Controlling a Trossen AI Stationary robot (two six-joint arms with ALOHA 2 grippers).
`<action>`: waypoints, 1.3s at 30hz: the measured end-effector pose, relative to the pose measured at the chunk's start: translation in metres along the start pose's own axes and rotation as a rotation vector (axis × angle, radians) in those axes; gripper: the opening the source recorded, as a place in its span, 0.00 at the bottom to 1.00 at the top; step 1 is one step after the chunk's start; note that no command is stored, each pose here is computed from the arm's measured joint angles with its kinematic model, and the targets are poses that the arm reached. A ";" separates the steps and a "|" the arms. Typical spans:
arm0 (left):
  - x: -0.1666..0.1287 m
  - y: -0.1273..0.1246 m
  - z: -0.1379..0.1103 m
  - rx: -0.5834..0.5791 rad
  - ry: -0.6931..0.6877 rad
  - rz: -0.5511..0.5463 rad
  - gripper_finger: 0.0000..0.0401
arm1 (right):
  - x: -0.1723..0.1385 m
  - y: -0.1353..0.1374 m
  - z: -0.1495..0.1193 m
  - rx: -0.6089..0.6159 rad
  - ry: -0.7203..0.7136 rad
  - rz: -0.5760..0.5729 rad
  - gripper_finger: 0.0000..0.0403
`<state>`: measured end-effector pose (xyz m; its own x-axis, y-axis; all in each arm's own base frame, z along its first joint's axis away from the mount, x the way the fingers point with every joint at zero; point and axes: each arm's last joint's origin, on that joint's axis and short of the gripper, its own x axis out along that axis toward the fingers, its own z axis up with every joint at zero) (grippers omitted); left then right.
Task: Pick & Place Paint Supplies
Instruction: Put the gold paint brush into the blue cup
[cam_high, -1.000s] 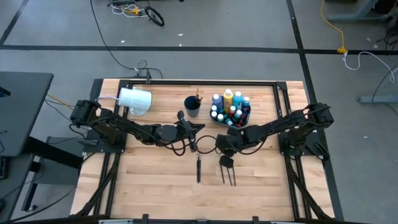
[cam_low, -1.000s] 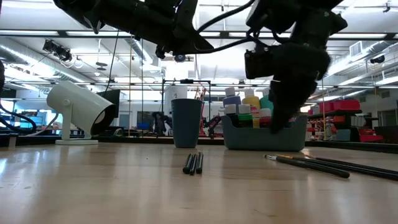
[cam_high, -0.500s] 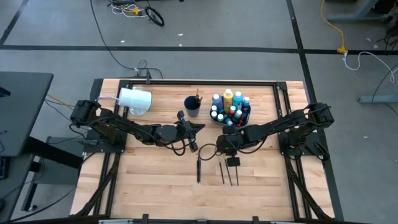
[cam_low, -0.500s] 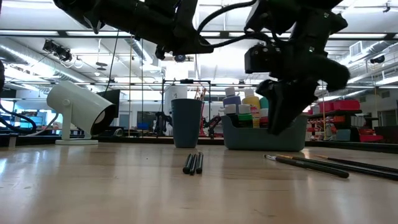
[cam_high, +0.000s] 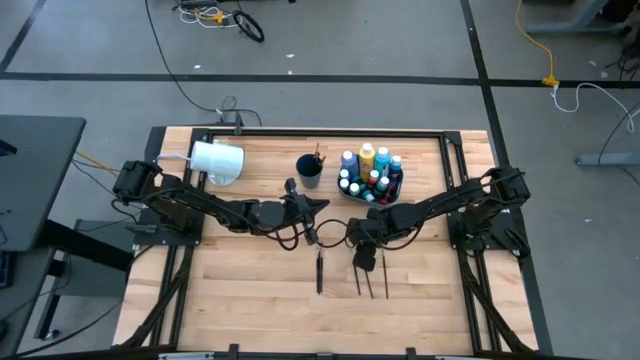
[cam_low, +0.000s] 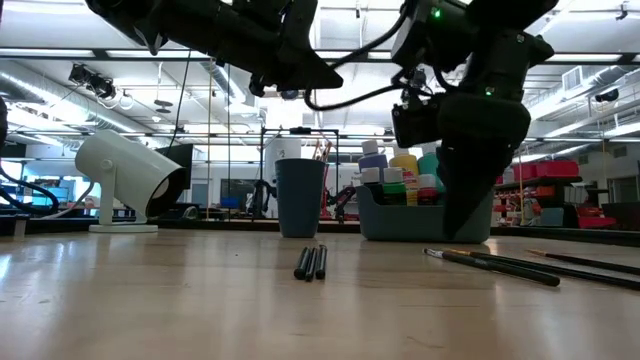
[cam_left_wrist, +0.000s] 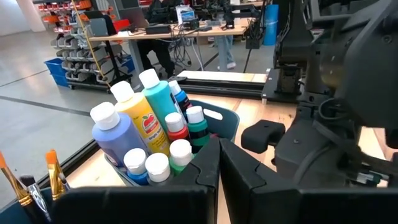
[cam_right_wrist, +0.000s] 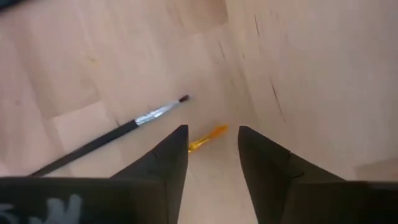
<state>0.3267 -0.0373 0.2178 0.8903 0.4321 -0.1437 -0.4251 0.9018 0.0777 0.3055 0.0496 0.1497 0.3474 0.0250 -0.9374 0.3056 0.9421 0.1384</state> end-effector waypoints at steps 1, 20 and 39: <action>0.000 0.000 0.000 0.002 0.003 0.000 0.04 | 0.001 -0.001 0.000 0.006 0.010 0.001 0.36; 0.000 0.000 0.000 0.003 0.004 0.001 0.04 | 0.021 -0.003 -0.001 0.031 0.058 -0.016 0.28; 0.000 0.000 0.000 0.003 0.004 0.001 0.04 | 0.004 0.001 0.015 -0.011 -0.062 0.043 0.00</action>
<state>0.3267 -0.0373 0.2174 0.8893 0.4330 -0.1475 -0.4255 0.9014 0.0806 0.3206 0.0458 0.1513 0.4139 0.0452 -0.9092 0.2798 0.9441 0.1743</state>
